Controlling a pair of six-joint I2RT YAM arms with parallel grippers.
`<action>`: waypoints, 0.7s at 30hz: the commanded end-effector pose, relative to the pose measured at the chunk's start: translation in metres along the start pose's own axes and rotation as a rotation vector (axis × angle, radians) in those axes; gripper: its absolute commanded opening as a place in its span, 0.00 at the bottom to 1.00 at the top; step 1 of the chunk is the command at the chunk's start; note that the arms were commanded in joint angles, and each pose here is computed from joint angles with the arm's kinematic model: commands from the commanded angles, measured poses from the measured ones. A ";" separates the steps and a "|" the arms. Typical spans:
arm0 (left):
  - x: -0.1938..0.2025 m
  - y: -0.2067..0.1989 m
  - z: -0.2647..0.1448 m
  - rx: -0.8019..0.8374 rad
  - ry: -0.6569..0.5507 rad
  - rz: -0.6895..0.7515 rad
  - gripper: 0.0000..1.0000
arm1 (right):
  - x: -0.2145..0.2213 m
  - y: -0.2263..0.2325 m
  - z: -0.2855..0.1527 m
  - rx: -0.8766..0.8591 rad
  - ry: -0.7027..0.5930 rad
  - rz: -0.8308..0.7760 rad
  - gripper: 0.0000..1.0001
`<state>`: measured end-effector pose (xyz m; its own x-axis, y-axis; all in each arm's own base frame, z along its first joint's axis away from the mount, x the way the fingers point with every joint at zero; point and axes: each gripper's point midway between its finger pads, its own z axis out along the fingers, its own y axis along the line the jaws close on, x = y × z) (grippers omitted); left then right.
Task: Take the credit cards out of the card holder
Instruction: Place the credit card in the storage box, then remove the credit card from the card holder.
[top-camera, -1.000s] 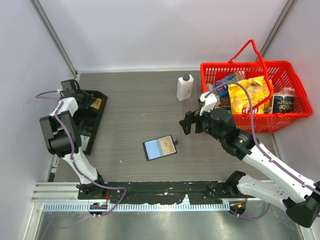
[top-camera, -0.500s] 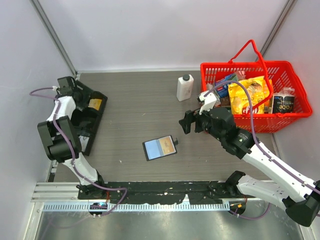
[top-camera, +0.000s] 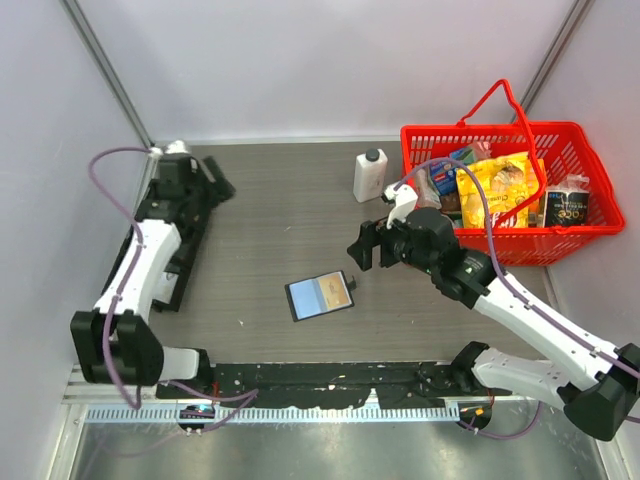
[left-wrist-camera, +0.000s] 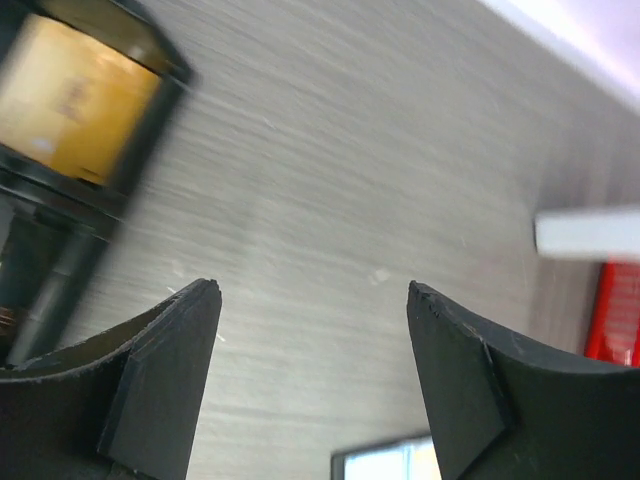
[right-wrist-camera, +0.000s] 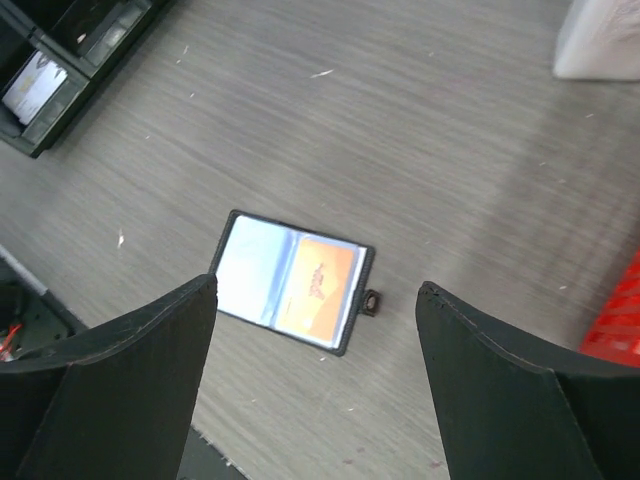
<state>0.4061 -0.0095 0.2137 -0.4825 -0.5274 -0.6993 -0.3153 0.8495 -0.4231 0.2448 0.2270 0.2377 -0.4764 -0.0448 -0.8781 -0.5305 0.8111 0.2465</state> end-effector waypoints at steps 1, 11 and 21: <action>0.060 -0.033 -0.030 0.042 0.058 0.190 0.78 | -0.003 0.023 0.006 -0.107 0.009 0.080 0.83; 0.181 -0.088 -0.070 0.220 0.228 0.263 0.74 | 0.050 0.042 0.040 -0.181 0.148 0.166 0.73; 0.256 -0.115 -0.068 0.322 0.387 0.294 0.57 | 0.115 0.049 0.075 -0.083 0.314 0.174 0.60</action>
<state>0.2602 -0.2228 0.1297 -0.7863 -0.1688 -0.5944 0.0989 0.9151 -0.3909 0.2100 0.2968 0.1293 -0.7423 -0.1316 -0.6570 -0.5122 0.7436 0.4298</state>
